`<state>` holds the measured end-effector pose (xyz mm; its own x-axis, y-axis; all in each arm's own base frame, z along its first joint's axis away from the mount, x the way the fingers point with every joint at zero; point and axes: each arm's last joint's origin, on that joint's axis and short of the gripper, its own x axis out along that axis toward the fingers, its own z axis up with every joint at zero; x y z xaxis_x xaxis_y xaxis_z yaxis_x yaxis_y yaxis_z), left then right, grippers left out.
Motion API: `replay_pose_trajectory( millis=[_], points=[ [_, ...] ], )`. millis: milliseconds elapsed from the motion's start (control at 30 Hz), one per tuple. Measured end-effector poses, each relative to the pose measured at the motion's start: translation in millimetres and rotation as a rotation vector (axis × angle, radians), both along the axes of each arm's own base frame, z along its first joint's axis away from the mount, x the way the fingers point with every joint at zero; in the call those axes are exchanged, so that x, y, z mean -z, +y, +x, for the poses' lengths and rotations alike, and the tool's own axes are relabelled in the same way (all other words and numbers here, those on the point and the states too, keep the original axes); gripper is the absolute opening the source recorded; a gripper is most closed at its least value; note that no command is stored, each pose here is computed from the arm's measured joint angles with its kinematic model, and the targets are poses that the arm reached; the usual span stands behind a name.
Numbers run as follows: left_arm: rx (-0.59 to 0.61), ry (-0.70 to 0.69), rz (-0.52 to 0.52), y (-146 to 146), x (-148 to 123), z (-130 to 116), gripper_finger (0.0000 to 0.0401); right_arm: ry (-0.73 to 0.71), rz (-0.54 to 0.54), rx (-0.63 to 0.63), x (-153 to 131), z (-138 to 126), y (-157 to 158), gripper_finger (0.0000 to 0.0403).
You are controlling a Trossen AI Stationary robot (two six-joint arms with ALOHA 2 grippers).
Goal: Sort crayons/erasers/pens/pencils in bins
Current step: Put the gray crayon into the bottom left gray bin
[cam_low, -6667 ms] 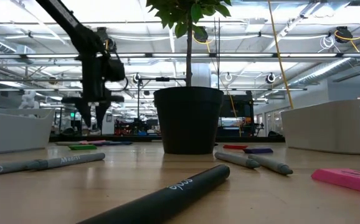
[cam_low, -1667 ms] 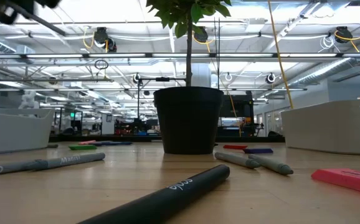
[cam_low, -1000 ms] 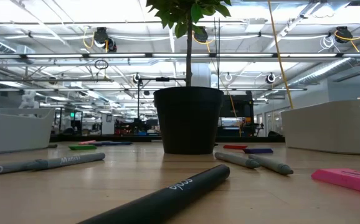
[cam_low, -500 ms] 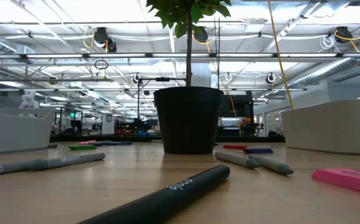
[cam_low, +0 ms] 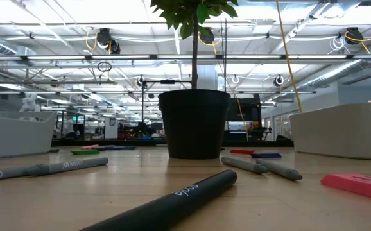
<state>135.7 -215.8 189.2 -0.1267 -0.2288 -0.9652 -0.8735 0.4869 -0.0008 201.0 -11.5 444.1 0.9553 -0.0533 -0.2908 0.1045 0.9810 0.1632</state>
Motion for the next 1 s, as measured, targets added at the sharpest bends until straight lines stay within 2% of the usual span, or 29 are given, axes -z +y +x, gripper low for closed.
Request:
replay_pose_trajectory(
  millis=[233, 433, 533, 667, 833, 1000],
  points=[
    [0.016, -0.019, -0.022, -0.2, -3.4, 0.2, 0.0142, 0.000, 0.000, 0.000, 0.0, 0.0, 0.0, 0.0212],
    [0.037, -0.107, -0.121, -2.1, -36.9, 1.7, 0.0169, 0.000, 0.000, 0.000, 0.0, 0.0, 0.0, 0.0212],
    [0.024, -0.210, -0.156, -0.3, -61.7, 2.7, 0.0170, 0.000, 0.000, 0.000, 0.0, 0.0, 0.0, 0.0212],
    [0.042, -0.394, -0.146, 4.3, -93.7, 2.0, 0.0170, 0.000, 0.000, 0.000, 0.0, 0.0, 0.0, 0.0212],
    [0.140, -0.638, -0.110, 9.5, -127.0, 4.5, 0.0170, 0.000, 0.000, 0.000, 0.0, 0.0, 0.0, 0.0212],
    [0.228, -0.786, -0.075, 18.7, -146.3, 5.8, 0.0170, 0.000, 0.000, 0.000, 0.0, 0.0, 0.0, 0.0212]
  ],
)
